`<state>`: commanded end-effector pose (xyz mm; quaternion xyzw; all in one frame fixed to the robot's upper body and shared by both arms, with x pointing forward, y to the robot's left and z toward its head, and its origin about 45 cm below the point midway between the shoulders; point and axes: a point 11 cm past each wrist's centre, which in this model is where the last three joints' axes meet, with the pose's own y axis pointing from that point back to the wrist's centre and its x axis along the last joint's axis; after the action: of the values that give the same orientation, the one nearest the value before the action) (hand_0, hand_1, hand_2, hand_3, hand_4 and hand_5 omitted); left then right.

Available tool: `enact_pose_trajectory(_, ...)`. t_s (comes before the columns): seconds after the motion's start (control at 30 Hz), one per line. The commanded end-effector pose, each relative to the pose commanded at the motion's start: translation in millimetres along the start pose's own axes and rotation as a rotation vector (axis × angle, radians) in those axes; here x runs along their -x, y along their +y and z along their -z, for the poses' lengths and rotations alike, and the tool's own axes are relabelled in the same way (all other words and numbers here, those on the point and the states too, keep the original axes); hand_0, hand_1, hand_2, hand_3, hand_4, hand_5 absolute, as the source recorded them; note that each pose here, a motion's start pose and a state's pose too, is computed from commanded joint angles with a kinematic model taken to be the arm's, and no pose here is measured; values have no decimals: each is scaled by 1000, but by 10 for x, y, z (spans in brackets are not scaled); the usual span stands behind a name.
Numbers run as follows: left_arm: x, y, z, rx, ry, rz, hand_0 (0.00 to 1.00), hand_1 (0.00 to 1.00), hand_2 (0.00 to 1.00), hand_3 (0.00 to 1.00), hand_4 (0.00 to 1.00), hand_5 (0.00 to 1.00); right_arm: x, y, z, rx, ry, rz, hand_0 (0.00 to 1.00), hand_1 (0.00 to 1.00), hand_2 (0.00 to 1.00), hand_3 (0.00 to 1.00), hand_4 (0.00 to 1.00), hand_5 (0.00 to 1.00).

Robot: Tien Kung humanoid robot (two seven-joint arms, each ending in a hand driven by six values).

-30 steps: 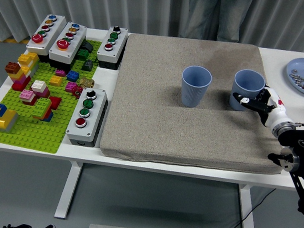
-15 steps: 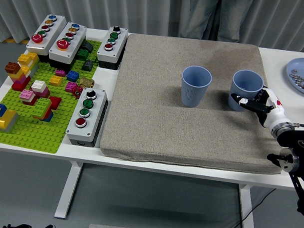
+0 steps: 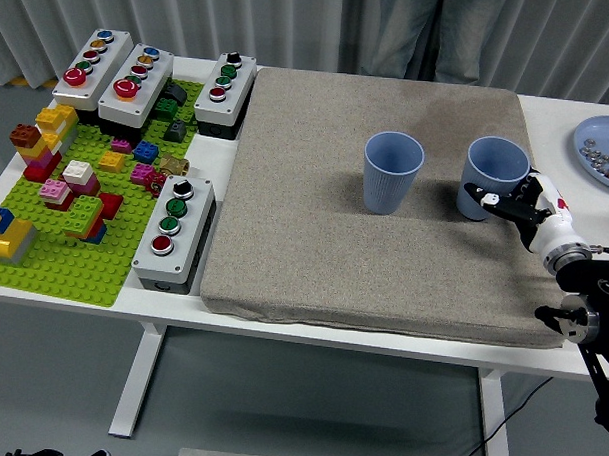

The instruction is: Pick cup pour cup place

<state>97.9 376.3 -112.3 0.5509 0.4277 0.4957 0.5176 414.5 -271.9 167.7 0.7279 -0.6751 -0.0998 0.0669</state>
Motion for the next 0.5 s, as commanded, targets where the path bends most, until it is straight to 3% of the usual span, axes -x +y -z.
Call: enact_pose_trajectory(0.5, -24, -2, 43, -8, 3, -4, 777, 762, 816, 646, 505, 998, 192, -134, 389, -64, 147, 76, 880, 767, 666, 685, 729, 128)
